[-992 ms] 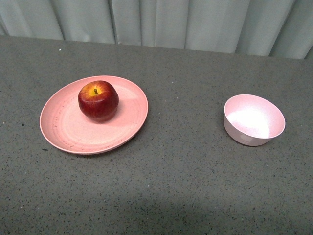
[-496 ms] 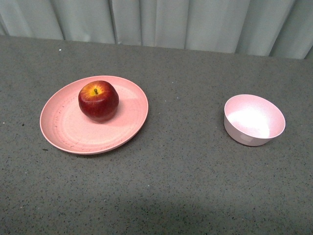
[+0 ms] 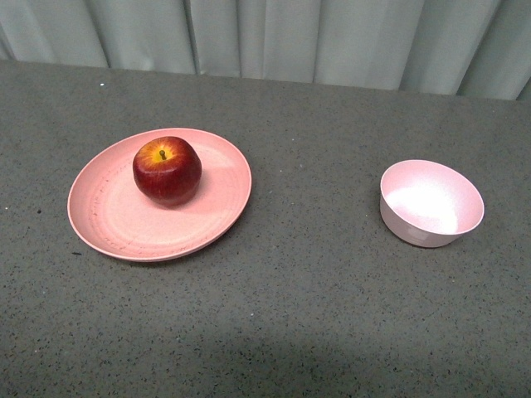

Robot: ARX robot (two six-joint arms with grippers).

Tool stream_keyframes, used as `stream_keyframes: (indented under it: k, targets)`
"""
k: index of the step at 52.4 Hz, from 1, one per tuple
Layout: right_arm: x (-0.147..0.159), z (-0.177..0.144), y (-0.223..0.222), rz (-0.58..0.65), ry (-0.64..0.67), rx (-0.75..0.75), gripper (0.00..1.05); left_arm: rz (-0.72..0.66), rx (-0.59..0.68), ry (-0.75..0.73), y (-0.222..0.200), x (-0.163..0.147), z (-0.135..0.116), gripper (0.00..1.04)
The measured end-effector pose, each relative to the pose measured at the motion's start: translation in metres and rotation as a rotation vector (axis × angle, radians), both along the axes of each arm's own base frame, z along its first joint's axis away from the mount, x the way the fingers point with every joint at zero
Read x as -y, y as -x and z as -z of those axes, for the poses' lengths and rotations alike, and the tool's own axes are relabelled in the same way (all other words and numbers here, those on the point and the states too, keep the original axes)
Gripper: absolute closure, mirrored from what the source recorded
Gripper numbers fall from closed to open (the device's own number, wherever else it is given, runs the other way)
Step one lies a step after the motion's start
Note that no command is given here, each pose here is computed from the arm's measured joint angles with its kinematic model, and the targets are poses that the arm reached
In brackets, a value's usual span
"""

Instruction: Move apple from plate to bowl

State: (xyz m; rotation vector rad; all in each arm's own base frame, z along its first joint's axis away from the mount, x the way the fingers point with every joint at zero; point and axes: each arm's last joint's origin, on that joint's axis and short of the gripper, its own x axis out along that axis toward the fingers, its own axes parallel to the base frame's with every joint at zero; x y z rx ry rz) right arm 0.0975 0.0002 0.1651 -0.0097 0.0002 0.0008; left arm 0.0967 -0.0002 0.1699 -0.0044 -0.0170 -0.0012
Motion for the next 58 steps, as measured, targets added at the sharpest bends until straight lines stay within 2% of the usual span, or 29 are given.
stream_keyframes:
  k: [20,24,30,39,45,58]
  targets:
    - [0.000,0.000,0.000,0.002,0.000,-0.002,0.09,0.000,0.000,0.000,0.000,0.000,0.000,0.07]
    - [0.000,0.002,-0.003,0.042,0.116,-0.163,0.09,0.000,0.000,0.000,0.000,0.000,0.000,0.07]
    - [-0.005,0.001,-0.025,-0.036,0.225,-0.280,0.09,0.000,0.000,0.000,0.000,0.000,0.000,0.07]
    - [-0.021,-0.006,-0.076,-0.181,0.288,-0.418,0.09,0.000,0.000,0.000,0.000,0.000,0.000,0.07]
    - [-0.035,0.010,-0.115,-0.278,0.357,-0.535,0.09,0.000,0.000,0.000,0.000,0.000,0.000,0.07]
    - [-0.054,0.035,-0.162,-0.380,0.372,-0.716,0.09,0.000,0.000,0.000,0.000,0.000,0.000,0.07]
